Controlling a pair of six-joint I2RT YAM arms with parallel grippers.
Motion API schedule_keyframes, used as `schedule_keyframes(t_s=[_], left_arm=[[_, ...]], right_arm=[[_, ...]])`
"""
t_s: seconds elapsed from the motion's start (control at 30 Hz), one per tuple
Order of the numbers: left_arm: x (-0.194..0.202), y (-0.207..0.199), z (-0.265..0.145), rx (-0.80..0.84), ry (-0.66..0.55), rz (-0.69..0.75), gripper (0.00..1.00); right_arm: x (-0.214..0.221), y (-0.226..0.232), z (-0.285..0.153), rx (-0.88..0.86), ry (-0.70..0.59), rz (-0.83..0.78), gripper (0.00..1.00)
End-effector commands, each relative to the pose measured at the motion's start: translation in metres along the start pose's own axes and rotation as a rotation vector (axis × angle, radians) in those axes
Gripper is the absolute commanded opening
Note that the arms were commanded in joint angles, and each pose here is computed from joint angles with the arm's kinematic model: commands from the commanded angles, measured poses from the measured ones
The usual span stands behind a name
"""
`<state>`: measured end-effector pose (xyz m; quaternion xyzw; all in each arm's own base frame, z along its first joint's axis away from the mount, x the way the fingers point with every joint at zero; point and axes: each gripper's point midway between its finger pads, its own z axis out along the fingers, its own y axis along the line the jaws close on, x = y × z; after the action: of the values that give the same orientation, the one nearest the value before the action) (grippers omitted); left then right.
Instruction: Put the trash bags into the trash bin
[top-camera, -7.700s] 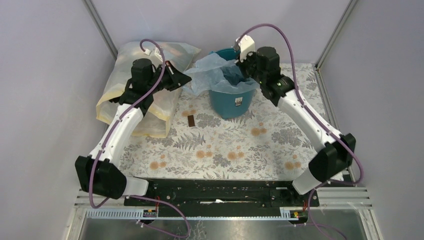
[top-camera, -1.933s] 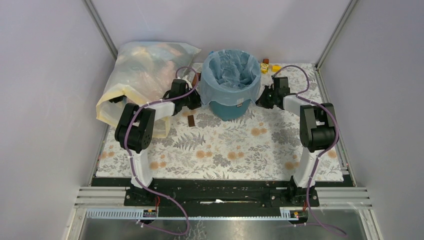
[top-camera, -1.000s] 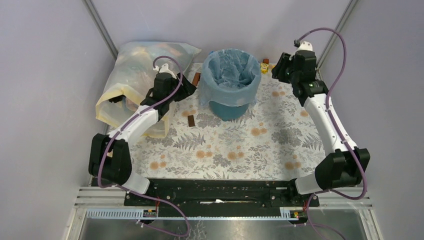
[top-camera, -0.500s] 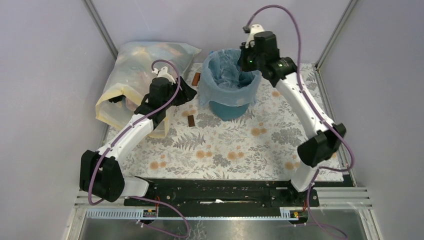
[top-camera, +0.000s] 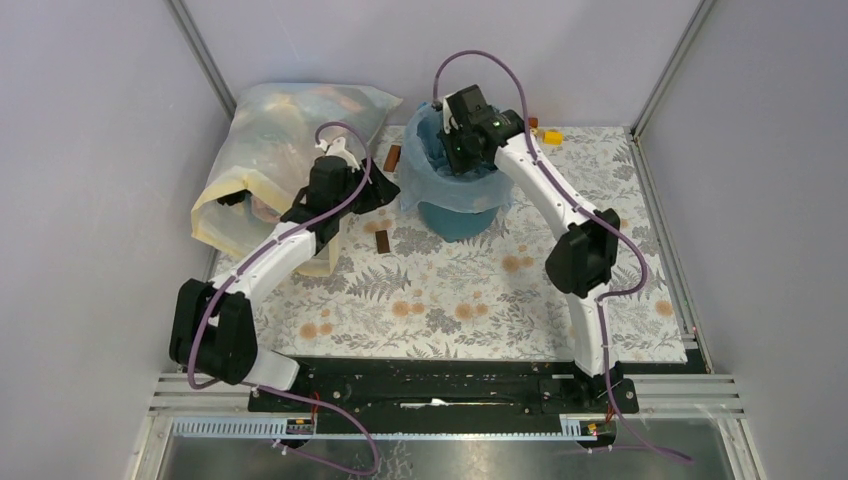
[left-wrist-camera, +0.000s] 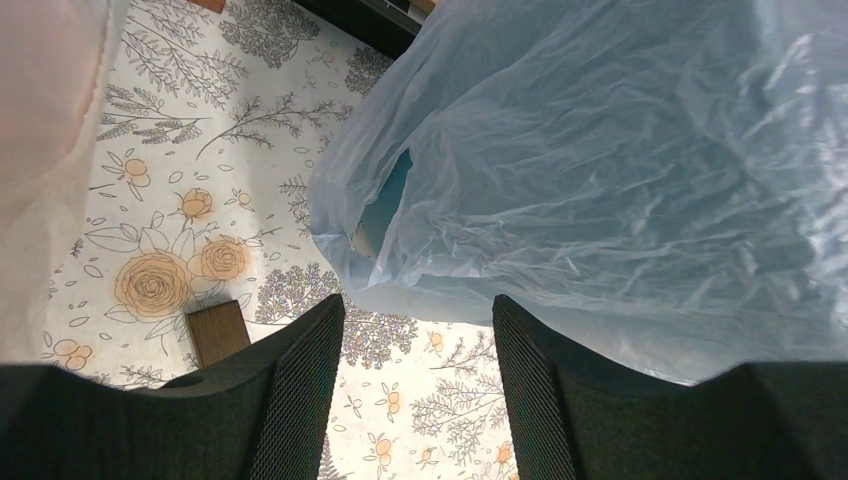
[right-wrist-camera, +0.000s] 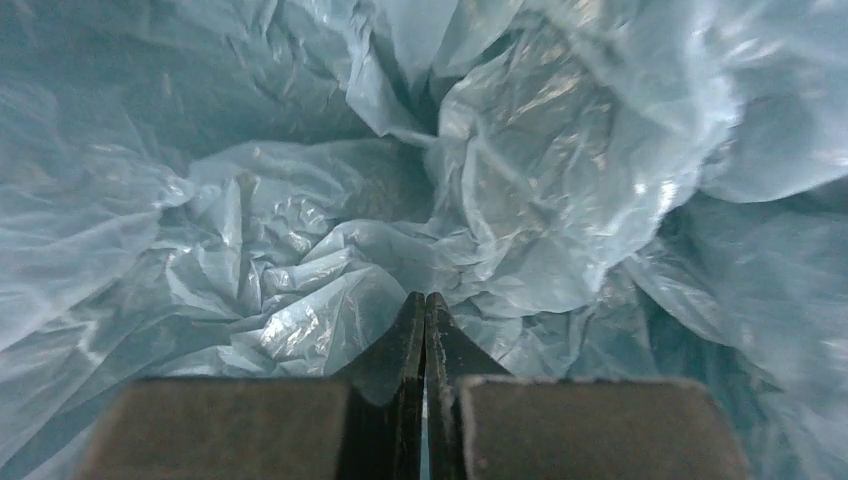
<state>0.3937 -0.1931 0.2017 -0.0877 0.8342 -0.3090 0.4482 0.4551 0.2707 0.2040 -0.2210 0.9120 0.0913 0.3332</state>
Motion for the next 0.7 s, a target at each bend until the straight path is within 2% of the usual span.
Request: schedule_keyframes(t_s=[0.0, 0.27, 0.67], left_arm=[[-0.014, -0.021, 0.012, 0.08, -0.036, 0.023, 0.59], [0.005, -0.02, 0.032, 0.093, 0.019, 0.024, 0.58], [0.024, -0.03, 0.053, 0.125, 0.083, 0.039, 0.58]], right_arm=[[0.019, 0.001, 0.006, 0.028, 0.083, -0.06, 0.0], [0.062, -0.003, 0.044, 0.042, 0.215, -0.058, 0.0], [0.105, -0.002, 0.082, 0.04, 0.322, -0.057, 0.0]])
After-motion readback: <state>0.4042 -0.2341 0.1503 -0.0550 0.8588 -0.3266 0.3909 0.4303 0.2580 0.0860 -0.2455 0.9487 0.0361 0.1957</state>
